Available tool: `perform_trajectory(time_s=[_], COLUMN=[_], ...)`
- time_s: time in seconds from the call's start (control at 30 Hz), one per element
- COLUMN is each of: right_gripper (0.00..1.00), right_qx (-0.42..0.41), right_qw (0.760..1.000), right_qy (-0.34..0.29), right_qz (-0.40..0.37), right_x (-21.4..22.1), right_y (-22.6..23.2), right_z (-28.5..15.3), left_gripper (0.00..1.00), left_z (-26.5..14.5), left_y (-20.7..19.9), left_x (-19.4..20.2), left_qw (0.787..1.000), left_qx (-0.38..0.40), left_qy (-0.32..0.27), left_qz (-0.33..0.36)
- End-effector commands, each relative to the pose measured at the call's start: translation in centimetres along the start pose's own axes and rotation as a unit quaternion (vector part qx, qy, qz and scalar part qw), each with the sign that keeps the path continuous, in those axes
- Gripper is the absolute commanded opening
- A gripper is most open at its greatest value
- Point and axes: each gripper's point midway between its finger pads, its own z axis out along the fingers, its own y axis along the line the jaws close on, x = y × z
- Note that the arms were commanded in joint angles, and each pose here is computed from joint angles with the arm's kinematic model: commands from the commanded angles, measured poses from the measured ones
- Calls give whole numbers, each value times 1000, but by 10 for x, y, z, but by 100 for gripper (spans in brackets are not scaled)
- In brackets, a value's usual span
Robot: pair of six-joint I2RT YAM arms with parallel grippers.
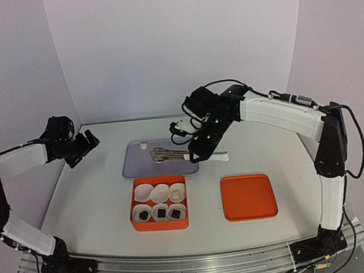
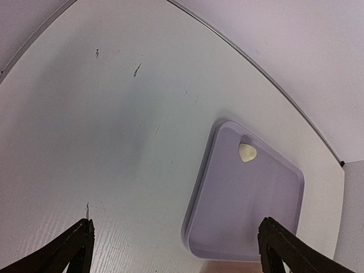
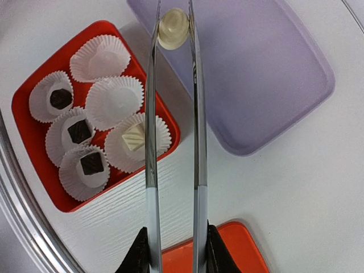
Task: Pack the chocolate
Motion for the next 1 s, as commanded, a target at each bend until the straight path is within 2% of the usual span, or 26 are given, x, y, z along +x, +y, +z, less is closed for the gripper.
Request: perform_trajectory(time_s=[0.0,0.27,0.97], right_gripper=[0,0,0], right_qx=[-57,-73,-24], right_qw=[993,986,985], right_qy=[-38,-17,52], right_qz=[-94,-149,-160], right_x=[-2,12,24], right_y=[39,56,37], right_z=[-26,-14,33], left_gripper=[100,100,100], left_z=[-13,-15,-12], left_y=[-6,-6,-8], left_x=[-9,-10,-9], left_qw=[1000,1000,1000], left_qx=[7,6,13], left_qy=[-23,-25,-20], left_qz=[-1,-3,-5])
